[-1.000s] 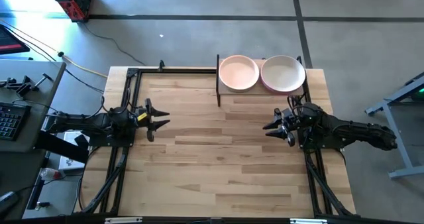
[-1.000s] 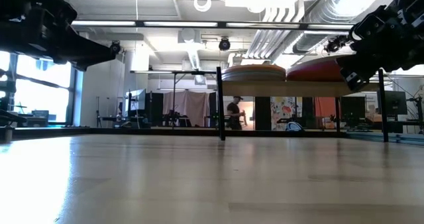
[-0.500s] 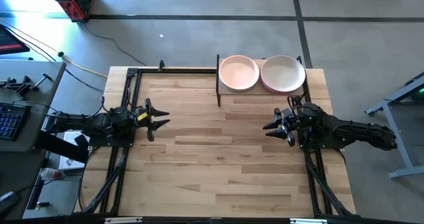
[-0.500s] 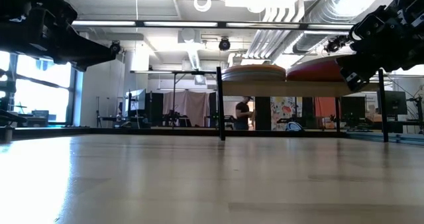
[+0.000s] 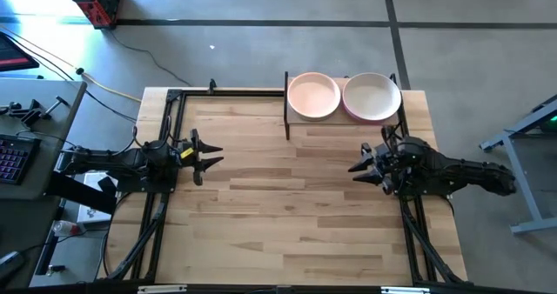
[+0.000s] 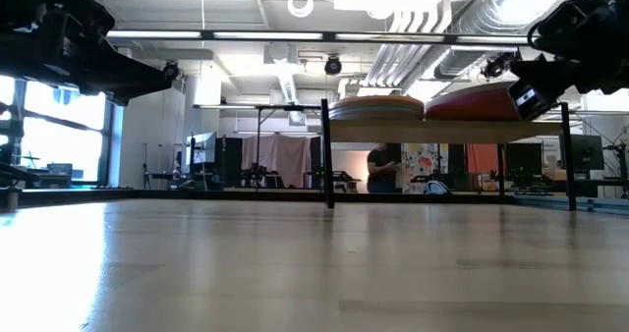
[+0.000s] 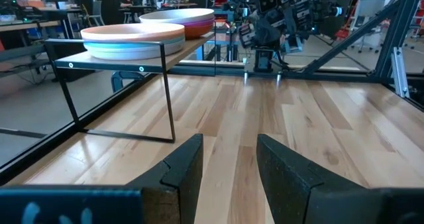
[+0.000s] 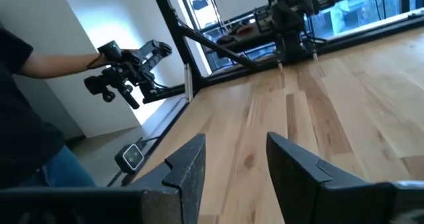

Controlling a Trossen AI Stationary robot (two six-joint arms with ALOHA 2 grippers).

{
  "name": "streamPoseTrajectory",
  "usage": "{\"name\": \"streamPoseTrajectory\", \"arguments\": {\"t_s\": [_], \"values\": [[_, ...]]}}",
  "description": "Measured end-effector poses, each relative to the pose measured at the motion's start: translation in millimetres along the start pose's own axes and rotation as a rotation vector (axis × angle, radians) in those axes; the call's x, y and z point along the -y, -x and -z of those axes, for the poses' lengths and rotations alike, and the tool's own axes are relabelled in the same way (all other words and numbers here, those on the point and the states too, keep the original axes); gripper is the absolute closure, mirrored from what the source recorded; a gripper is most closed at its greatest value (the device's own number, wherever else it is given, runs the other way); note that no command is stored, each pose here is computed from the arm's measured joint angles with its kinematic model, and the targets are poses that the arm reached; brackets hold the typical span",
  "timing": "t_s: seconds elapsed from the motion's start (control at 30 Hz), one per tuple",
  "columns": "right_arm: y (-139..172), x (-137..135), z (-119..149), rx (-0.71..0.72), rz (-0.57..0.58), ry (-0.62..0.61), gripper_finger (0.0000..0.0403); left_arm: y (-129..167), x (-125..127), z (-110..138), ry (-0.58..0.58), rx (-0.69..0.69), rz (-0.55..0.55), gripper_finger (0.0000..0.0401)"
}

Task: Place and stack plates onto a shelf
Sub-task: Return to Home Position

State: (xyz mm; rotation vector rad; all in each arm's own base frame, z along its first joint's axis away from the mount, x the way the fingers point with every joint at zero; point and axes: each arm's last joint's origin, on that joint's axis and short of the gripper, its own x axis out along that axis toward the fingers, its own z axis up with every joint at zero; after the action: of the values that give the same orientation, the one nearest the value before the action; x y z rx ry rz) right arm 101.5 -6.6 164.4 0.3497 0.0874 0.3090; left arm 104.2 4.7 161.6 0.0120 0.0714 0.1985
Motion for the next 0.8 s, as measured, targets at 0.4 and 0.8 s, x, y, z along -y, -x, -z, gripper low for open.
{"name": "streamPoseTrajectory", "arguments": {"t_s": [0.4, 0.8], "values": [[0.6, -0.6, -0.7, 0.009, -0.003, 0.005, 0.0261, 0.3, 0.0, -0.4, 0.001, 0.005, 0.0, 0.027], [0.4, -0.5, -0.5, 0.006, -0.002, 0.004, 0.0261, 0.3, 0.0, -0.4, 0.001, 0.004, 0.001, 0.027]]}}
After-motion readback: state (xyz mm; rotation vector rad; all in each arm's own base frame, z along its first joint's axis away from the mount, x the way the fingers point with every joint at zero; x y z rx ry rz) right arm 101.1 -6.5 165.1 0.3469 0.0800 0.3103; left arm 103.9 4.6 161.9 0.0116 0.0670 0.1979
